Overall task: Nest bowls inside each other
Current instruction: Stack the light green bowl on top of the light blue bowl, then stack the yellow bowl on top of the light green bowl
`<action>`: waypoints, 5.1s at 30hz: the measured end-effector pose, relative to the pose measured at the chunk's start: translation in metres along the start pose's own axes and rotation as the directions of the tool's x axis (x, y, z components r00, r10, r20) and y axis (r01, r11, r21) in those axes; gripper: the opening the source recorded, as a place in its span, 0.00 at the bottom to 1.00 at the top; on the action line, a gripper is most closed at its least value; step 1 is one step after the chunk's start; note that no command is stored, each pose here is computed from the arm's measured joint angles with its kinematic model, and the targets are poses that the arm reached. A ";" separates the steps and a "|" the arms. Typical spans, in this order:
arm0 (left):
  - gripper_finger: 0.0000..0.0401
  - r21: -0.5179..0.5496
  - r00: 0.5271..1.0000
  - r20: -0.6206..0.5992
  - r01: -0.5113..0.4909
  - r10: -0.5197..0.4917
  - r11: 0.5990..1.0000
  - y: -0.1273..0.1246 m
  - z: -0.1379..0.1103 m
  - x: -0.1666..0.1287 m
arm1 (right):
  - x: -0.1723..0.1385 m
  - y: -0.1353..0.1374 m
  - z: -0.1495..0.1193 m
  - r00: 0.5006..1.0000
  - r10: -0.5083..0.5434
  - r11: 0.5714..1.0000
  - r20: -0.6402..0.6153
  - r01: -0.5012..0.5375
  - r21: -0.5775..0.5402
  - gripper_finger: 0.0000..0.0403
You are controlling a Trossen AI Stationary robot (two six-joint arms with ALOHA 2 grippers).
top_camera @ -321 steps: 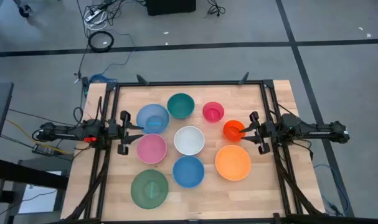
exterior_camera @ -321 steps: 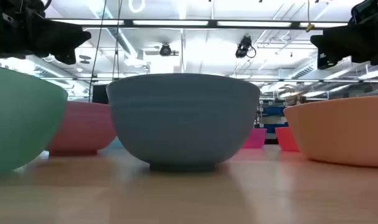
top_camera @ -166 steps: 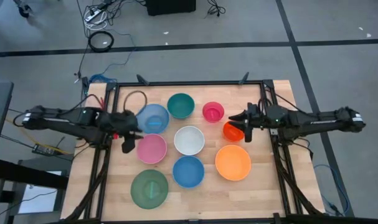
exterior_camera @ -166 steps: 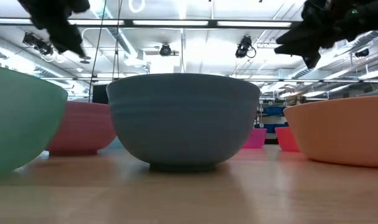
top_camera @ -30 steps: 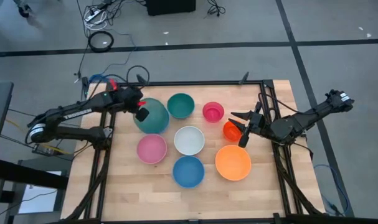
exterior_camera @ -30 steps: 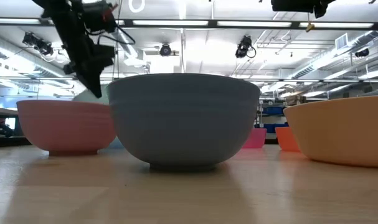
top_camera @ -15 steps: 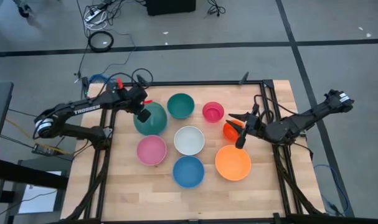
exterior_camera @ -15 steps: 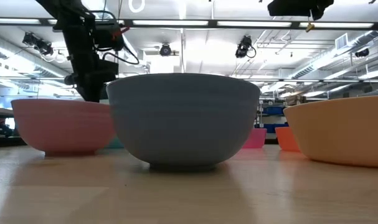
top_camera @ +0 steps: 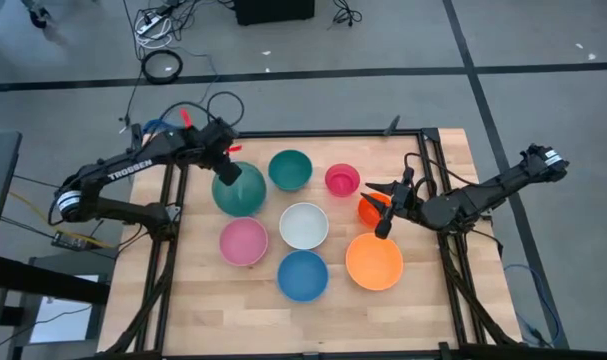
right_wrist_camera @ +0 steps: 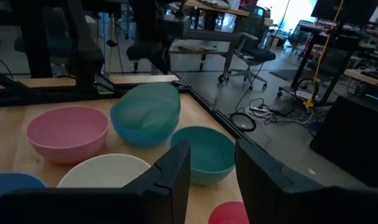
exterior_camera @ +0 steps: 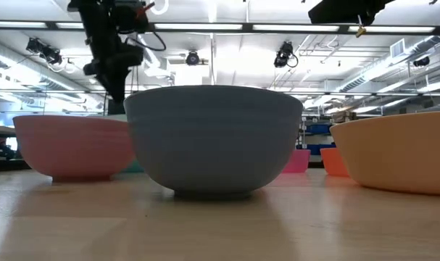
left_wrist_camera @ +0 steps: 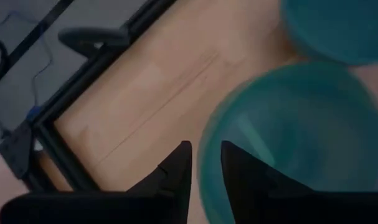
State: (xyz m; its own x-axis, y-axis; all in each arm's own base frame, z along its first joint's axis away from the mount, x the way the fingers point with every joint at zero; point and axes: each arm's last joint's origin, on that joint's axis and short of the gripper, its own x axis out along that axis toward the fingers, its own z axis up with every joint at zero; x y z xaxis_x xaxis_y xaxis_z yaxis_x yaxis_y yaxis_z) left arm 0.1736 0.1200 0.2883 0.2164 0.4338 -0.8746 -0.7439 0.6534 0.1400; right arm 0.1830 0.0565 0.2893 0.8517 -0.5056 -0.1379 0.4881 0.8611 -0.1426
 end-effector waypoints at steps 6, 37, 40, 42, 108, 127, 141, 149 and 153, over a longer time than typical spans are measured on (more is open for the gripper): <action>0.24 0.009 0.997 0.069 -0.041 0.040 0.999 0.001 0.007 -0.003 | 0.000 0.000 0.000 1.000 0.000 1.000 0.000 0.000 0.002 0.28; 0.24 0.050 0.995 -0.053 0.085 -0.082 0.995 -0.024 0.037 0.034 | 0.000 0.000 -0.001 1.000 0.002 1.000 -0.006 -0.002 0.028 0.28; 0.24 0.061 0.993 0.058 0.104 -0.107 0.993 -0.027 0.051 0.027 | 0.000 0.000 -0.001 1.000 0.002 1.000 -0.006 -0.002 0.028 0.28; 0.24 0.061 0.987 0.071 0.139 -0.143 0.988 -0.029 0.053 0.028 | 0.000 0.000 -0.001 1.000 0.003 1.000 -0.006 -0.002 0.029 0.28; 0.24 0.138 0.907 0.211 0.342 -0.365 0.930 -0.059 0.033 -0.059 | -0.009 0.005 -0.038 0.868 0.334 0.917 -0.367 -0.210 0.339 0.28; 0.24 0.150 0.827 0.348 0.417 -0.442 0.897 -0.074 -0.045 -0.142 | -0.046 -0.006 -0.077 0.510 0.333 0.876 -0.793 0.144 0.460 0.25; 0.24 0.159 0.847 0.351 0.367 -0.399 0.917 -0.086 -0.045 -0.136 | -0.041 0.019 -0.094 0.354 0.315 0.896 -0.880 0.196 0.399 0.25; 0.24 0.158 0.855 0.343 0.355 -0.388 0.921 -0.082 -0.047 -0.136 | -0.036 0.030 -0.101 0.345 0.303 0.907 -0.888 0.181 0.380 0.25; 0.24 0.154 0.855 0.349 0.351 -0.383 0.924 -0.082 -0.046 -0.137 | -0.033 0.032 -0.105 0.357 0.265 0.917 -0.896 0.193 0.349 0.25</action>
State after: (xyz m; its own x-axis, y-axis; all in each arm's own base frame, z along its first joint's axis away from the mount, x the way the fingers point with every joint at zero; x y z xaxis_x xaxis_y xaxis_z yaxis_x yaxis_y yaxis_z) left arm 0.1762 -0.0218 0.3747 0.6910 0.3372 -0.6394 -0.5138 0.8513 -0.1063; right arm 0.1506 0.0954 0.1863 0.2626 -0.0004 -0.9649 0.6783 0.7112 0.1844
